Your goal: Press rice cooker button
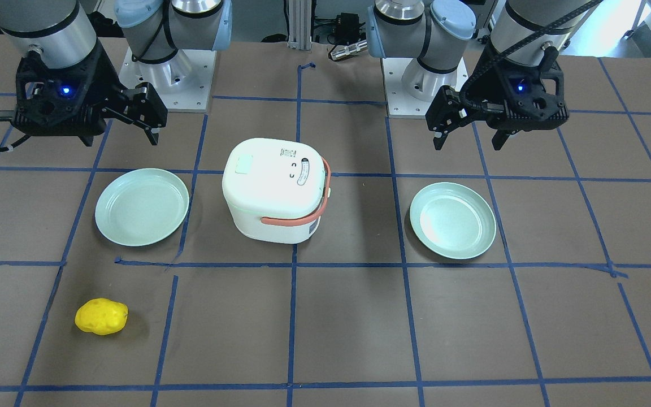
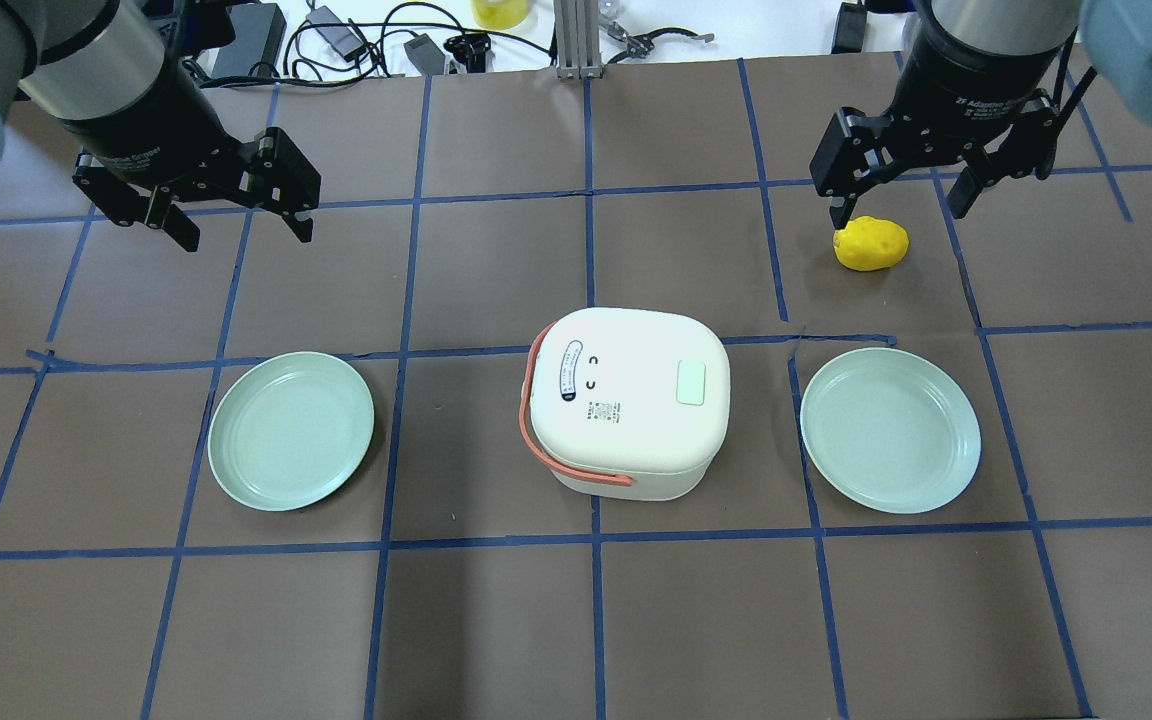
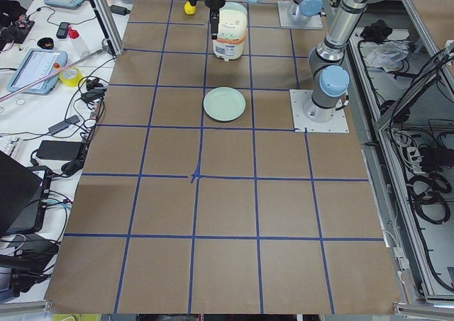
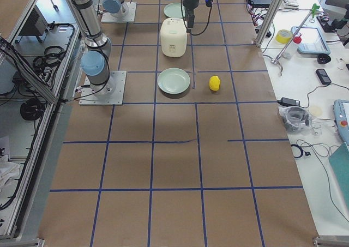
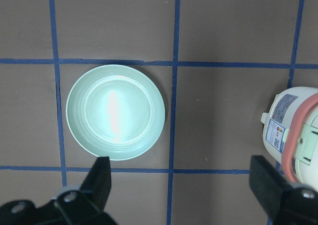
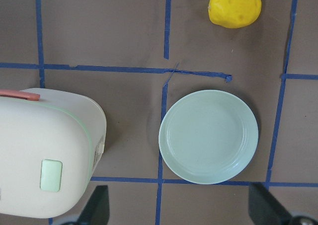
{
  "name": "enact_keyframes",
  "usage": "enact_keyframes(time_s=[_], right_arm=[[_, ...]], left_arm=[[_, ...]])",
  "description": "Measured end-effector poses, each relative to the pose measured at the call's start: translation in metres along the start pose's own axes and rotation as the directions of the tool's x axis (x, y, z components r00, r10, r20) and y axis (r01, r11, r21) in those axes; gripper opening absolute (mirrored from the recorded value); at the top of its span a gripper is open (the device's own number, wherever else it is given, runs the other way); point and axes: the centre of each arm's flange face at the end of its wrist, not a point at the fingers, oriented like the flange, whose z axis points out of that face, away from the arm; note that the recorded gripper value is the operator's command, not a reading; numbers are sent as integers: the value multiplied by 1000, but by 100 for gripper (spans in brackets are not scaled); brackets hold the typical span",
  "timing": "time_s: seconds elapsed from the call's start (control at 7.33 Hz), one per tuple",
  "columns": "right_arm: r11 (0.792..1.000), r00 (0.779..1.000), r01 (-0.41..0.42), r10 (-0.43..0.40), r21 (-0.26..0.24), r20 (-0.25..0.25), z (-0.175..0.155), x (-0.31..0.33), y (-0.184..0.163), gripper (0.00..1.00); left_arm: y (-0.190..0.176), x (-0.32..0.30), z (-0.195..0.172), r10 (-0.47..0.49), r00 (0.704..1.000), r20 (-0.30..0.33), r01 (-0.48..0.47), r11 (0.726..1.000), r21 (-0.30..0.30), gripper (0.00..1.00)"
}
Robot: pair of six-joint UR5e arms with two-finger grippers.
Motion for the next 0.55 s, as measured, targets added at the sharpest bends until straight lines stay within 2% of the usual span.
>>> enact_keyframes(time_s=[0.55], right_arm=[[1000,1000,2,-2,9,11,-6,-2,1,100]], left_arm=[[0,0,0,-1,1000,0,1,1000,0,100]])
